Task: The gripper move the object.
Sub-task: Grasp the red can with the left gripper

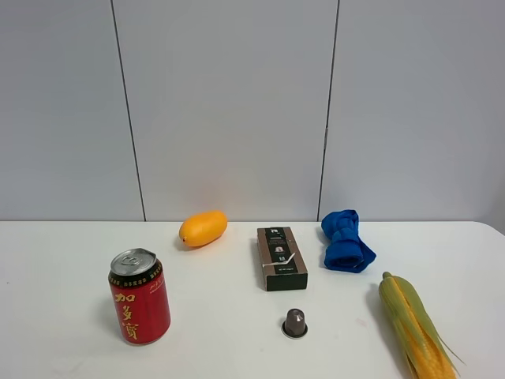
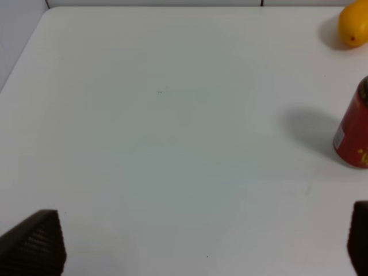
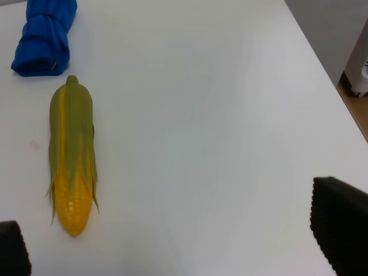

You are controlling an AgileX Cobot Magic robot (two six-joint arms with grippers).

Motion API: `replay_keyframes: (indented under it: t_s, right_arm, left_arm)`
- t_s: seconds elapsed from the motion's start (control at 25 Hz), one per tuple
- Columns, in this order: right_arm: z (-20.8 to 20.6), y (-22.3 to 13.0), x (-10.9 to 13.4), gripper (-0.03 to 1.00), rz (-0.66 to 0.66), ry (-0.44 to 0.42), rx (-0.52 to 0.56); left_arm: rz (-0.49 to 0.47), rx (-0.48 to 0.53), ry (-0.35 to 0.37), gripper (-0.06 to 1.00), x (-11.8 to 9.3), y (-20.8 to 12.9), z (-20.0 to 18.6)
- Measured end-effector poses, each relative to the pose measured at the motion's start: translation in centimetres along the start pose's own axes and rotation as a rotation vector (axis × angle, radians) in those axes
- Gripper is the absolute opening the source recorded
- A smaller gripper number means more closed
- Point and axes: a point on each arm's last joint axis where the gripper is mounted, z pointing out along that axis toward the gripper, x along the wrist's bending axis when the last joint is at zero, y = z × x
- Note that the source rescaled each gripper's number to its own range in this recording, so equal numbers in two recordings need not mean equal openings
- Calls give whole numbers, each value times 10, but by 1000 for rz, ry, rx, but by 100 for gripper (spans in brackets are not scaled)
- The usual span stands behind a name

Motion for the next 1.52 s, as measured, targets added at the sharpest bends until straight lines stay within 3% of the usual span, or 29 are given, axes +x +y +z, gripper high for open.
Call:
replay_keyframes:
  t_s: [1.12, 1.32, 1.52]
  right_arm:
    - [0, 0, 0, 100, 0, 0, 0]
    - [0, 0, 0, 100, 0, 0, 0]
    - [0, 0, 0, 100, 0, 0, 0]
  left_arm:
    - [-8, -1, -18, 100, -2, 0, 0]
    - [-55, 86, -93, 100, -8, 7, 13]
    - [-81, 188, -109, 100, -8, 24, 32]
